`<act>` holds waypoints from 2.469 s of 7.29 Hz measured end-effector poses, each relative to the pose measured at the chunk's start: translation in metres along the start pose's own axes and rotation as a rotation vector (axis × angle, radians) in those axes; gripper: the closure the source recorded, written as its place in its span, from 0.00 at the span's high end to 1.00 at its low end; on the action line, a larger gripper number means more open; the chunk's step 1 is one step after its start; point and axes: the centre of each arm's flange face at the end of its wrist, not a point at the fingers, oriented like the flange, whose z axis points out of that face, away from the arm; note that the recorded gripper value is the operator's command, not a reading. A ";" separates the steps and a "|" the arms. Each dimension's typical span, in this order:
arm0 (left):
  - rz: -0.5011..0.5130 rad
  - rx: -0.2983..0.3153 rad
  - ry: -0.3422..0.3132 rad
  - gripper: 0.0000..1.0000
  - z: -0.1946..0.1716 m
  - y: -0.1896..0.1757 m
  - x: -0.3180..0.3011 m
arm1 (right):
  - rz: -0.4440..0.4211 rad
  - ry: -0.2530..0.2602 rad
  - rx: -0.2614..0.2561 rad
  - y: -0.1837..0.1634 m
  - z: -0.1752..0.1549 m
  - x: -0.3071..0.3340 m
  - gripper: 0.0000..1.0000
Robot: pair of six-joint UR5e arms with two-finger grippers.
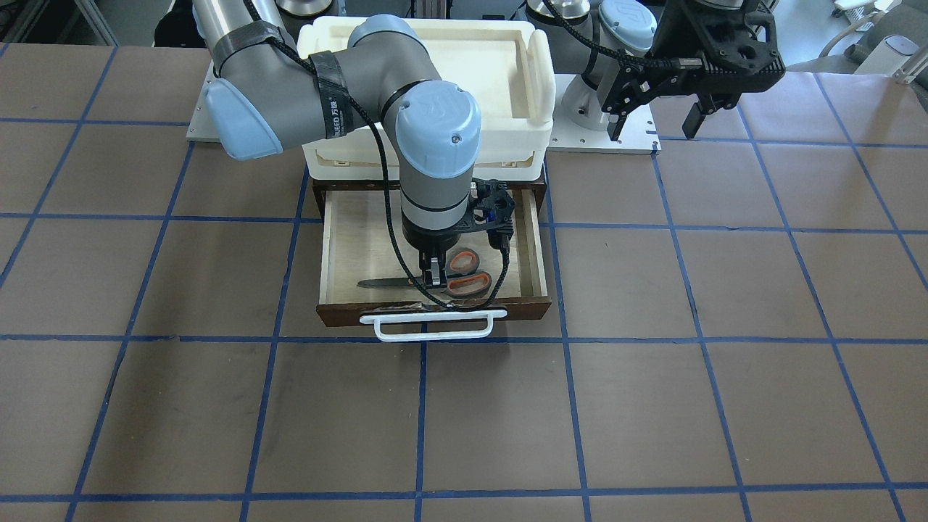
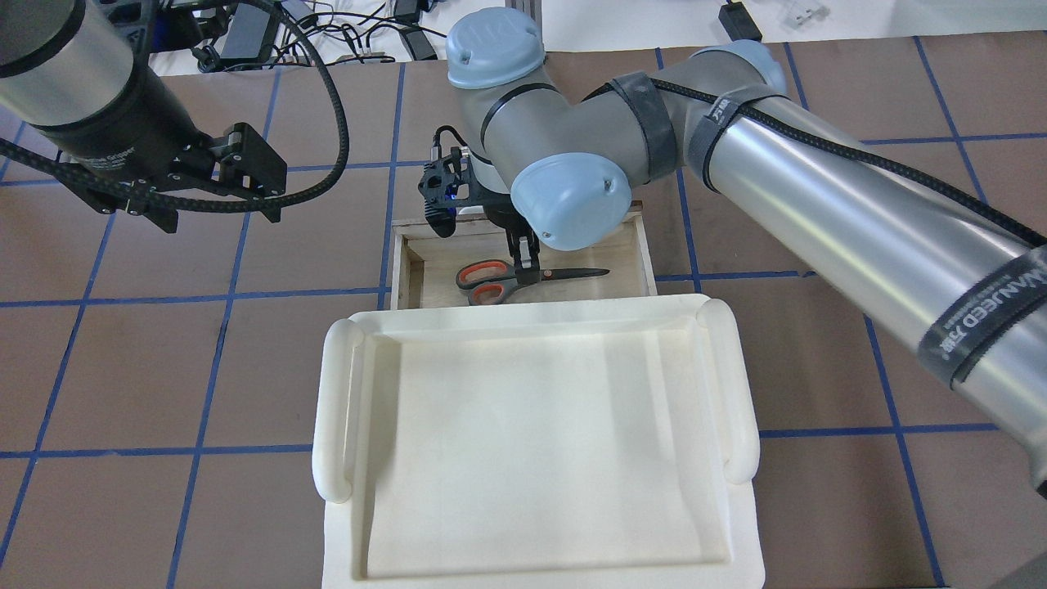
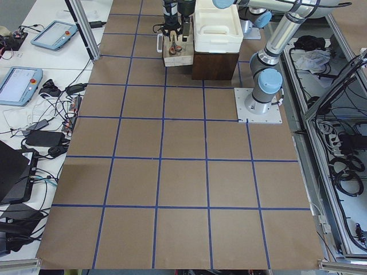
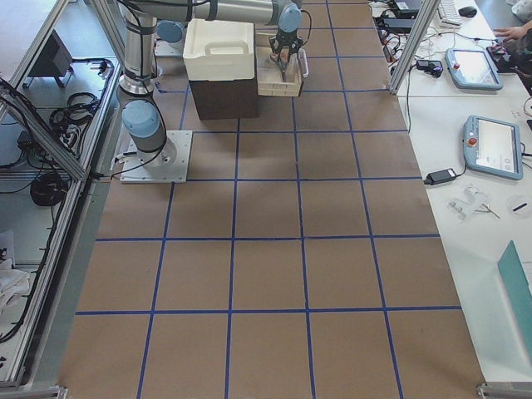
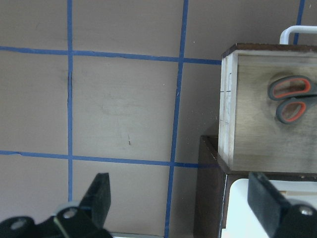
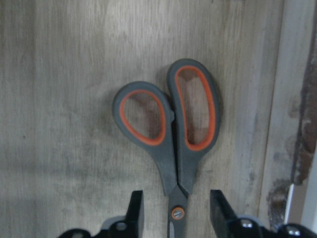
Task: Put scissors in drawer and close it
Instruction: 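Lower the scissors into the drawer and open the right gripper, then raise the right gripper away while the left gripper moves to the drawer handle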
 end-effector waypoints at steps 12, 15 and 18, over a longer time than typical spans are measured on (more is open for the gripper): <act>-0.055 0.095 0.047 1.00 0.088 -0.073 0.147 | 1.482 0.073 0.125 0.163 -0.121 -0.001 1.00; -0.045 0.089 0.052 1.00 0.133 -0.104 0.208 | 1.576 0.132 -0.001 0.224 -0.127 -0.002 1.00; -0.027 0.093 0.050 1.00 0.180 -0.130 0.234 | 1.625 0.138 0.014 0.252 -0.147 -0.020 1.00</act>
